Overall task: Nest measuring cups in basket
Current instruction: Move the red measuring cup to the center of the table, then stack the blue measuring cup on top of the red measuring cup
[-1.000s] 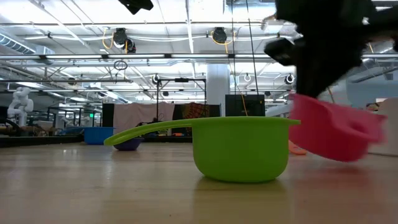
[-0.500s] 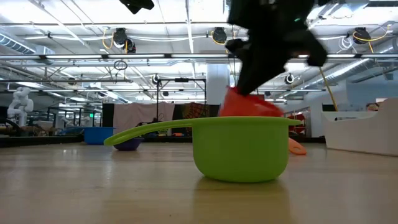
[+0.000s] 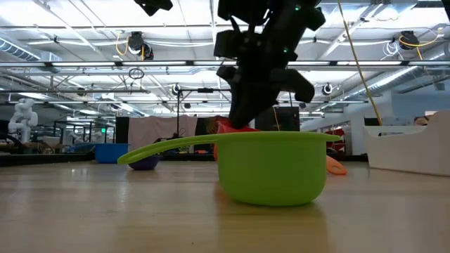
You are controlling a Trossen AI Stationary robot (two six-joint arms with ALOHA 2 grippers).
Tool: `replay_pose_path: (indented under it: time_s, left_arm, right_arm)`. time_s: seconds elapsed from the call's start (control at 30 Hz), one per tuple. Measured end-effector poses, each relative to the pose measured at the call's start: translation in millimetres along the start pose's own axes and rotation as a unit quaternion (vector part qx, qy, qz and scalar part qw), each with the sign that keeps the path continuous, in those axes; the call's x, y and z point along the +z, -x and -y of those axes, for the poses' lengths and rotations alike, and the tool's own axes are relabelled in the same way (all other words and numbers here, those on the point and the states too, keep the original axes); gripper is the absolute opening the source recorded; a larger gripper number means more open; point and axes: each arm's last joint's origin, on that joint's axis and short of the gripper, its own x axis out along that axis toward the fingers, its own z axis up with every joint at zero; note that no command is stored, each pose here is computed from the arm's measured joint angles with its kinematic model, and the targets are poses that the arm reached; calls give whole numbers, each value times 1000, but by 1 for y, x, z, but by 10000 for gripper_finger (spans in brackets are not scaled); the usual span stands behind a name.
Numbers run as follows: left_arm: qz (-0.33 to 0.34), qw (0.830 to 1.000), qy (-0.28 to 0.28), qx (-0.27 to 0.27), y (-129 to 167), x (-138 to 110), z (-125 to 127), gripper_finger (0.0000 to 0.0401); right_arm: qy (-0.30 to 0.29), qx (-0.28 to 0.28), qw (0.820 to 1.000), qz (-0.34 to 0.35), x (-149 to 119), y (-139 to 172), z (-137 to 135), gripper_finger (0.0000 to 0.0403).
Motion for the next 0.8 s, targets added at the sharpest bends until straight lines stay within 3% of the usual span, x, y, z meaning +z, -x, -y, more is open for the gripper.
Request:
replay_pose_path:
  time_s: [0.4, 0.8]
  left_arm:
    - [1, 1000, -2, -2, 0, 0, 1, 10]
    - [-3, 1000, 10, -3, 0, -1, 2, 10]
  right_arm:
    - [-23, -25, 999, -6, -17, -3, 32, 8]
    - [-34, -31, 999, -5, -12, -2, 25, 151]
